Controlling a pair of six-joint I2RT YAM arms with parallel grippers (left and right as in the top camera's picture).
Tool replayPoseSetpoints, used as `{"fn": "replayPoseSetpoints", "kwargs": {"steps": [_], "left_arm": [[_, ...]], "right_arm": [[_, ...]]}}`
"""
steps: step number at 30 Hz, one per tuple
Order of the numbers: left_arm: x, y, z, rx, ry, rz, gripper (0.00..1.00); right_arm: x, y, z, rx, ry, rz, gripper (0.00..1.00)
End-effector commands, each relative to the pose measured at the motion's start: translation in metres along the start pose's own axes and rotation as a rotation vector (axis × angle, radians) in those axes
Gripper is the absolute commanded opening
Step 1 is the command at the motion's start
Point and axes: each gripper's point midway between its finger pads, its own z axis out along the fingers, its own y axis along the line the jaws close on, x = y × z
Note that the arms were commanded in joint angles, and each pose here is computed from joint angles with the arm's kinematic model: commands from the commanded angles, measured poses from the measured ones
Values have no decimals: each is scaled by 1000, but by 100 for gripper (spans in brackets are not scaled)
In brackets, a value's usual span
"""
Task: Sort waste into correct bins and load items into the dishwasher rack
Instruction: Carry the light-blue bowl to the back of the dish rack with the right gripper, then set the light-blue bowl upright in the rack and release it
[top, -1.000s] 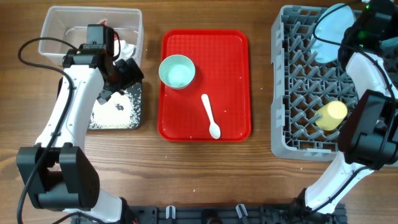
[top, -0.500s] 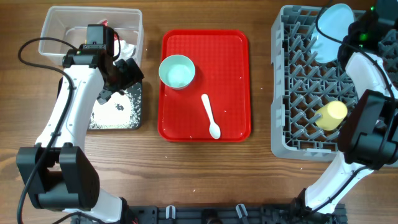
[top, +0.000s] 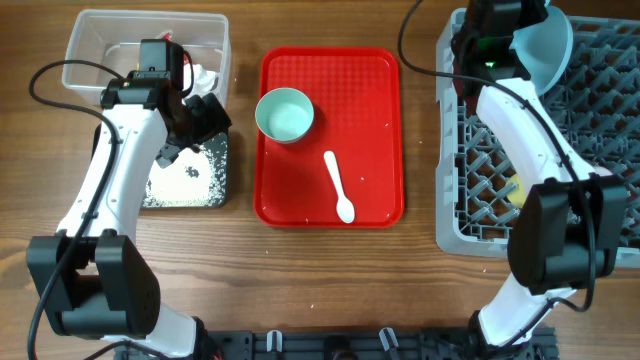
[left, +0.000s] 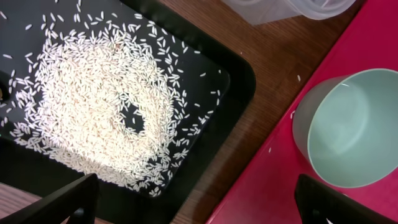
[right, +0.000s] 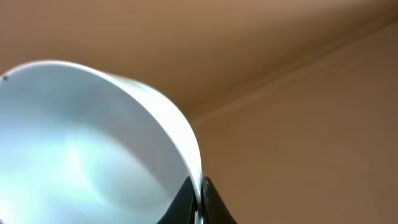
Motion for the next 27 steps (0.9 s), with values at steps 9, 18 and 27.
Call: {"fn": "replayPoseSetpoints", "kwargs": {"steps": [9, 18, 27], "left_arm": [[0, 1, 0, 2, 3, 8, 100], [0, 1, 0, 2, 3, 8, 100], [0, 1, 0, 2, 3, 8, 100]], "right_arm": [[35, 41, 11, -48, 109, 7, 4], [64, 66, 27, -33, 197, -160, 4], [75, 79, 29, -42, 229, -201, 4]]}}
